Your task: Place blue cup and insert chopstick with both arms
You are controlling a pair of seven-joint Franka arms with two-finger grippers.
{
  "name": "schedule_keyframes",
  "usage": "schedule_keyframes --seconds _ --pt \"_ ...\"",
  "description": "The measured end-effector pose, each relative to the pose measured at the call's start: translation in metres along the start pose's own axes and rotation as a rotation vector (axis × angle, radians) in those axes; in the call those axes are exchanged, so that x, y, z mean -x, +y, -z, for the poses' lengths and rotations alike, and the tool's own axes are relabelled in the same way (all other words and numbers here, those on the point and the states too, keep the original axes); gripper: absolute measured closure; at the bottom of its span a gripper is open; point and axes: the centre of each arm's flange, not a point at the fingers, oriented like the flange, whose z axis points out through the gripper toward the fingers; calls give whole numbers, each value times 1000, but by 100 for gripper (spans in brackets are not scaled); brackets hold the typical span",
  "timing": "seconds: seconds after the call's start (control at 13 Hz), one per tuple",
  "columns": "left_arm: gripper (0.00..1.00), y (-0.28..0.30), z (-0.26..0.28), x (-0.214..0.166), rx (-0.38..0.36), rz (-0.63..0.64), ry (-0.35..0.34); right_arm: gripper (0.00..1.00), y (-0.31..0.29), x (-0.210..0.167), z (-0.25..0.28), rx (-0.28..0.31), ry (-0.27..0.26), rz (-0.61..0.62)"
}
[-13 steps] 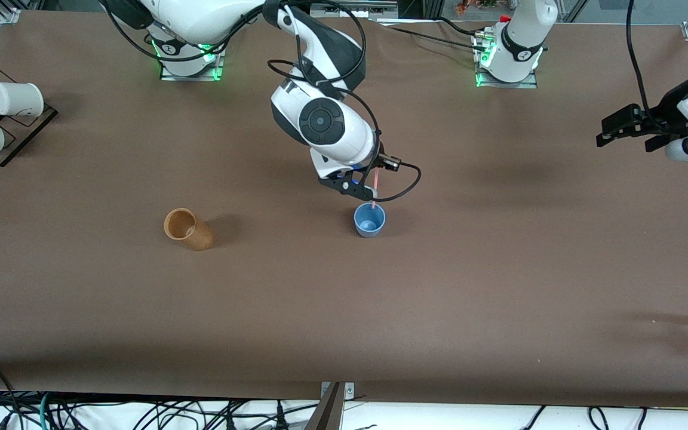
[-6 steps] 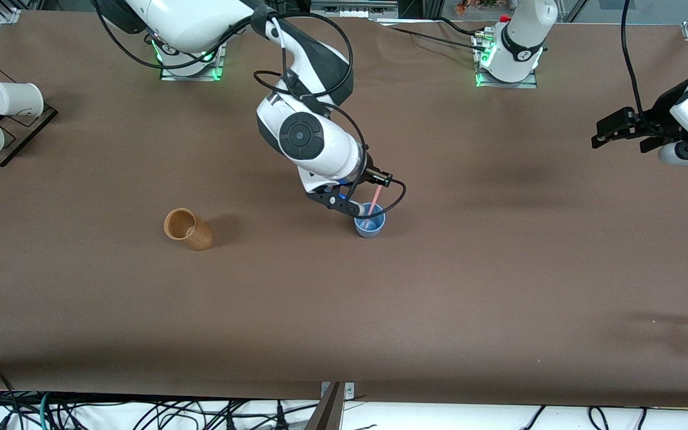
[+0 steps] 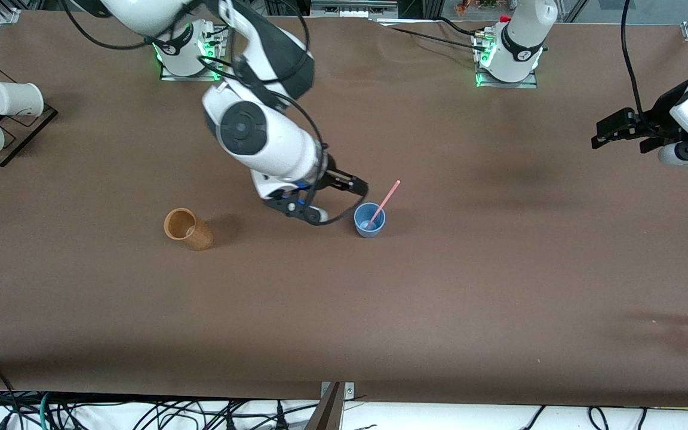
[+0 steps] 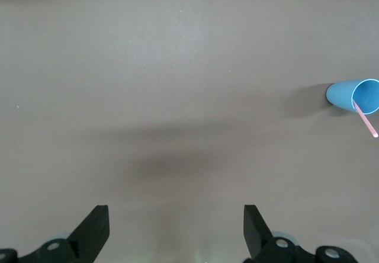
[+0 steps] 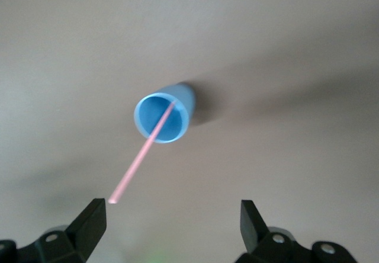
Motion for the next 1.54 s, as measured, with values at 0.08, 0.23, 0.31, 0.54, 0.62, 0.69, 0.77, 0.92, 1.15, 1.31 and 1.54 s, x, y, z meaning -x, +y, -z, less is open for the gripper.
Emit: schedule_keyframes --seconds 0.08,0.23,0.31,0.54,0.62,0.69,0.77,0.92,1.15,1.31,1.54 --pt "0 0 0 0 0 0 0 0 22 -5 20 29 14 69" --pt "0 -1 -1 -1 0 3 -2 0 76 -17 62 91 25 221" --pt "0 -1 -1 -2 0 3 -2 0 105 -23 84 119 24 288" --pt "0 -2 -2 -2 0 4 -3 0 195 -40 143 185 42 479" --pt "0 -2 -2 -2 0 4 -3 0 225 -43 160 203 54 523" --pt "0 -2 -2 -2 0 4 -3 0 251 -44 175 220 66 546" --pt "0 -2 -2 -2 0 4 -3 0 270 -43 186 245 78 558" --pt "0 -2 -2 -2 0 4 -3 0 284 -37 198 305 102 567" --pt "0 -2 -2 -2 0 4 -3 0 281 -33 197 320 106 578" --pt "0 -2 -2 -2 0 4 -4 0 280 -33 197 320 106 579" --pt "0 -2 -2 -2 0 4 -4 0 280 -33 197 320 106 579"
